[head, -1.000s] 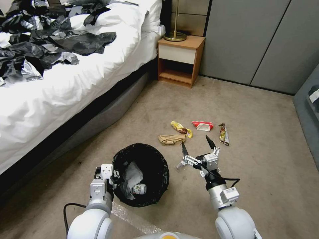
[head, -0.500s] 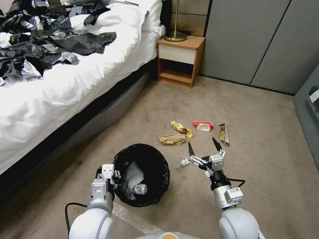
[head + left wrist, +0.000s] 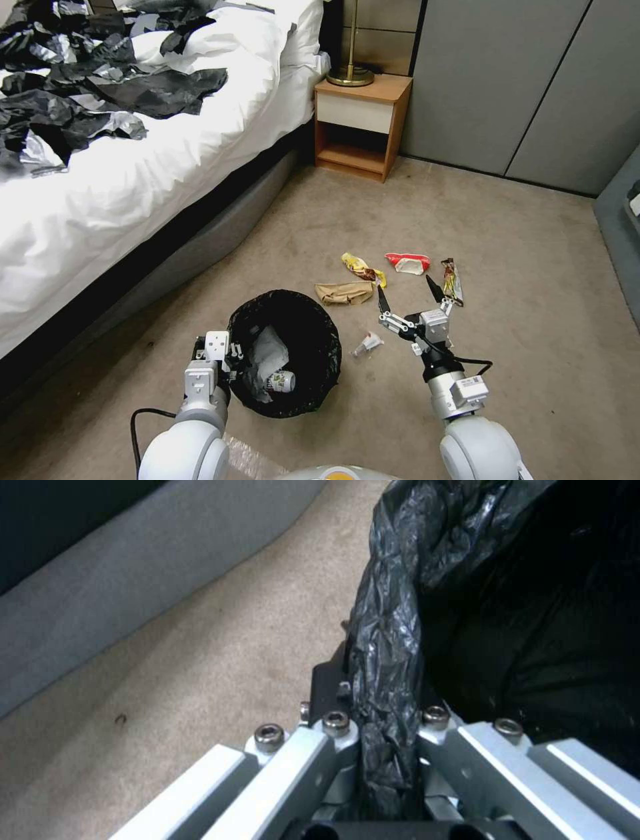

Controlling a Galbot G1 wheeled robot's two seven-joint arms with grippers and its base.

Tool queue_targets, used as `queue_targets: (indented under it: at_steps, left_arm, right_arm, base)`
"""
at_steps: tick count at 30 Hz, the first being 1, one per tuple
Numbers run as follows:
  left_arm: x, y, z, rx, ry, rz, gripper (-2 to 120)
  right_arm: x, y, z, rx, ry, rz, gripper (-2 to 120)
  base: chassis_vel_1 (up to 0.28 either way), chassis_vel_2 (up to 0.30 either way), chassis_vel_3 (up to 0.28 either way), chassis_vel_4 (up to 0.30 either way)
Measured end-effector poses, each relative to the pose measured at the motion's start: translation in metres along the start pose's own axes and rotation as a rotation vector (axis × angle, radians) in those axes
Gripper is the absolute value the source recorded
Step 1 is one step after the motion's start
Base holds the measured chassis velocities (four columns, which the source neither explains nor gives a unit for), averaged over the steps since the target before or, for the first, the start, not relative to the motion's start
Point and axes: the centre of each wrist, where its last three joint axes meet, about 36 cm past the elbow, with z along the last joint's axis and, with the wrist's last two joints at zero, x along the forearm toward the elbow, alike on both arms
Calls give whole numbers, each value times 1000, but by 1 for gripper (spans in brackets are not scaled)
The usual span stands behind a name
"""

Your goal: Pick up the trash bin, then pick up the garbage from the floor and place it into the trash bin.

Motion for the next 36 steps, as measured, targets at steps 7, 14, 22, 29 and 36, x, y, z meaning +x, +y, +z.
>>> queue_targets:
  at_steps: [7, 14, 22, 29, 36]
  left_arm:
    - [0, 0, 0, 0, -1, -1, 1]
    - [1, 0, -1, 2, -3, -3, 1]
    - [1, -1, -1, 0, -3, -3, 1]
    - [1, -1, -1, 1, -4, -1, 1]
    - [-1, -2, -1, 5, -3, -1, 1]
  right_arm:
    - [-1, 0, 2, 1, -13, -6, 100]
    - [-3, -3, 3, 8, -38, -25, 100]
    - [-5, -6, 4, 17, -51, -30, 100]
    - [-18, -12, -2, 31, -60, -26, 100]
    - [-28, -15, -4, 37, -48, -32, 100]
  base:
    - [-59, 78, 67, -74]
    - [-26, 28, 29, -32]
    - [0, 0, 0, 0]
    - [0, 0, 0, 0]
    - [0, 0, 0, 0]
